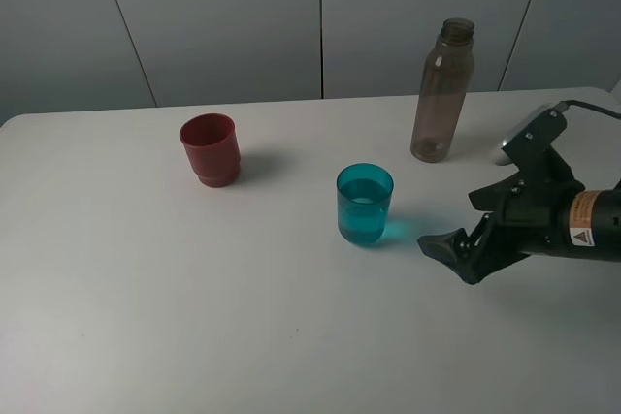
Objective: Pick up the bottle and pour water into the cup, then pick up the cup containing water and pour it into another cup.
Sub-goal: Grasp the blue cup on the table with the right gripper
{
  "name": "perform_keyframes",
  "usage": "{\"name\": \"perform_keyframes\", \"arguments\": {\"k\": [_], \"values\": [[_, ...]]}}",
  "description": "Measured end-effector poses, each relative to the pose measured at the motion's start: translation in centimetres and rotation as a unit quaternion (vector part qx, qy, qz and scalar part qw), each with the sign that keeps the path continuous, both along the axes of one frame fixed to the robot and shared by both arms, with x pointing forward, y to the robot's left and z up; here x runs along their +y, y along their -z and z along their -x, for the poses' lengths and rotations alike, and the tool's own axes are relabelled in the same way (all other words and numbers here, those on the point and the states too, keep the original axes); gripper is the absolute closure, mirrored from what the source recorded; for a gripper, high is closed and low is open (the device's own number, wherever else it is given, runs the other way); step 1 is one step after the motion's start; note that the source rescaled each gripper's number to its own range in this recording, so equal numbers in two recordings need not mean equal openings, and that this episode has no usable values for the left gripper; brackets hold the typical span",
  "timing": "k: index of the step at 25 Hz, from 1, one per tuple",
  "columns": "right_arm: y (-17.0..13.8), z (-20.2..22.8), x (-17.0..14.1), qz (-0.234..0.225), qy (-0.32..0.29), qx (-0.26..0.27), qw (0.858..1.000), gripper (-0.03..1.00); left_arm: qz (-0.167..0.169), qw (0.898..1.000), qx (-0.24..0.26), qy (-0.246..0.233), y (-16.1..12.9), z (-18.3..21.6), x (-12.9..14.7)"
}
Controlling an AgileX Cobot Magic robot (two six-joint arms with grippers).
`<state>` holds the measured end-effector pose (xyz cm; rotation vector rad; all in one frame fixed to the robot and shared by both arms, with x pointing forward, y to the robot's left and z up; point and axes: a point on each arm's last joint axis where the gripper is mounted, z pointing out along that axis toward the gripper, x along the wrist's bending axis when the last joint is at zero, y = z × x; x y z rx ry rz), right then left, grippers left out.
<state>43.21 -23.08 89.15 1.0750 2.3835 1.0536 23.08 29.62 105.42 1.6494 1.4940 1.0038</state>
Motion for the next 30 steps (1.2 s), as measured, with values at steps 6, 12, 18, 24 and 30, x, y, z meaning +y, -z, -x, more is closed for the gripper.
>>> {"name": "perform_keyframes", "arguments": {"k": [6,12,18,24,30], "values": [[1.5,0.1,1.2,-0.044,-0.063,0.001,0.997,-0.03,-0.002,1.000,0.000,0.001,0.0,0.0,0.0],[3.7,0.0,1.3,-0.015,-0.104,0.011,0.994,-0.03,-0.002,1.000,0.000,0.001,0.0,0.0,0.0],[4.3,-1.4,1.6,-0.012,-0.121,-0.006,0.993,-0.03,-0.001,1.000,0.000,0.001,0.0,0.0,0.0],[4.0,-2.4,2.3,-0.046,-0.132,-0.040,0.989,-0.03,-0.001,1.000,0.000,0.001,0.0,0.0,0.0],[4.0,-3.6,2.9,-0.054,-0.142,-0.057,0.987,-0.03,-0.001,1.000,0.000,0.001,0.0,0.0,0.0]]}}
